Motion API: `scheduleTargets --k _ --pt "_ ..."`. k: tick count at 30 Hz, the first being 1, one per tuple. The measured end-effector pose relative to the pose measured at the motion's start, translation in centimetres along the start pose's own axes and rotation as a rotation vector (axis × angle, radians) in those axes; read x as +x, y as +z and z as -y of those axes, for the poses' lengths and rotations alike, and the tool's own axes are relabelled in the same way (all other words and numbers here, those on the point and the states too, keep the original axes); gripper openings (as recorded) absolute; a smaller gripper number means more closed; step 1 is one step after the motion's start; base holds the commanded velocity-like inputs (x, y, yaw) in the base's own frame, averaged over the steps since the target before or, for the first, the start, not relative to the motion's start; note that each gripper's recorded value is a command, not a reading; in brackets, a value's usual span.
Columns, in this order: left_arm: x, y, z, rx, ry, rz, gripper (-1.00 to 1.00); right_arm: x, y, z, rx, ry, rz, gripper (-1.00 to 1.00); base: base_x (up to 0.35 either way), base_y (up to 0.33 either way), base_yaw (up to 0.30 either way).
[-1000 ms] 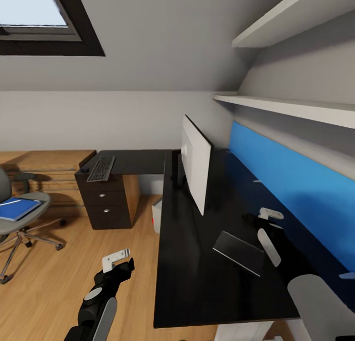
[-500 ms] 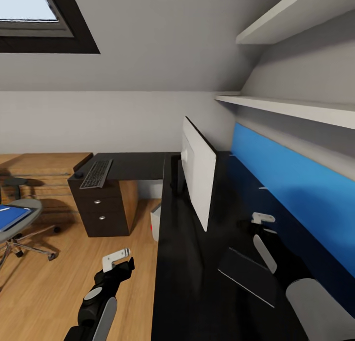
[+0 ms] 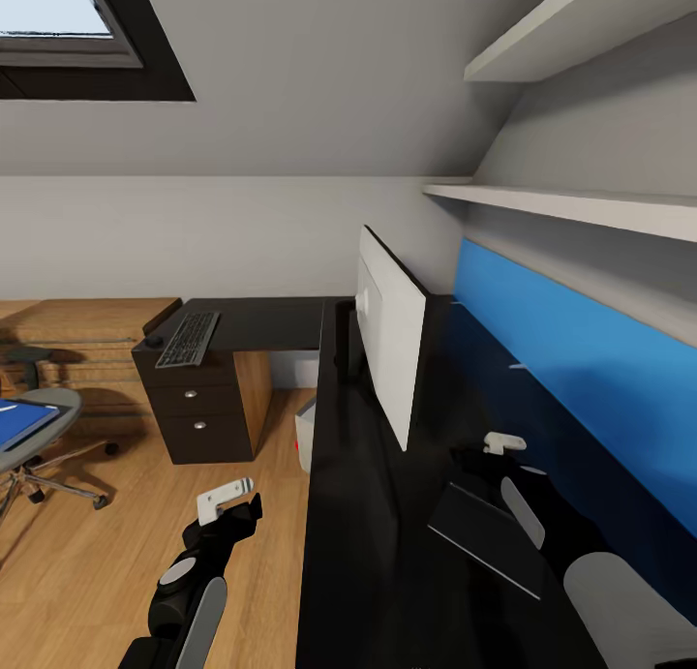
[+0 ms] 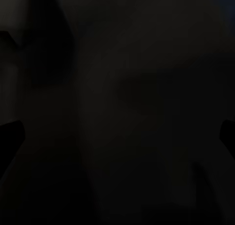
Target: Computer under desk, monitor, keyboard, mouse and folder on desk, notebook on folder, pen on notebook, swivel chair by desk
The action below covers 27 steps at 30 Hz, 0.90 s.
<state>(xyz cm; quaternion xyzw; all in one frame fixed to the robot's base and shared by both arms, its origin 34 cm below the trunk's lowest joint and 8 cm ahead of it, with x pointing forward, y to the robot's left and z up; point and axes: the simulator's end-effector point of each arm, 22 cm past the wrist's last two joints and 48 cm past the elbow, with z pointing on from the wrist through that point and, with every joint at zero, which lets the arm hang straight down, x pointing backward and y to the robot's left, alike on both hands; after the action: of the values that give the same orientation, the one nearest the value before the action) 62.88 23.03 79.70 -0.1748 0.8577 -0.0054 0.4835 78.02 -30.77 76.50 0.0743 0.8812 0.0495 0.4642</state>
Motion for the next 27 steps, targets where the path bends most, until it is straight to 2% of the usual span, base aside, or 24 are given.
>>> scheduleTargets --k 16,27 --pt "2.7 1.3 -0.4 0.003 -0.002 -0.006 1.0 2.7 1.5 0.4 0.006 -0.007 -0.014 1.0 0.0 0.0 0.0" --pt "3.5 1.7 -0.6 0.002 0.002 -0.011 1.0 2.8 1.4 -0.5 -0.017 -0.009 -0.044 1.0 0.0 0.0 0.0"
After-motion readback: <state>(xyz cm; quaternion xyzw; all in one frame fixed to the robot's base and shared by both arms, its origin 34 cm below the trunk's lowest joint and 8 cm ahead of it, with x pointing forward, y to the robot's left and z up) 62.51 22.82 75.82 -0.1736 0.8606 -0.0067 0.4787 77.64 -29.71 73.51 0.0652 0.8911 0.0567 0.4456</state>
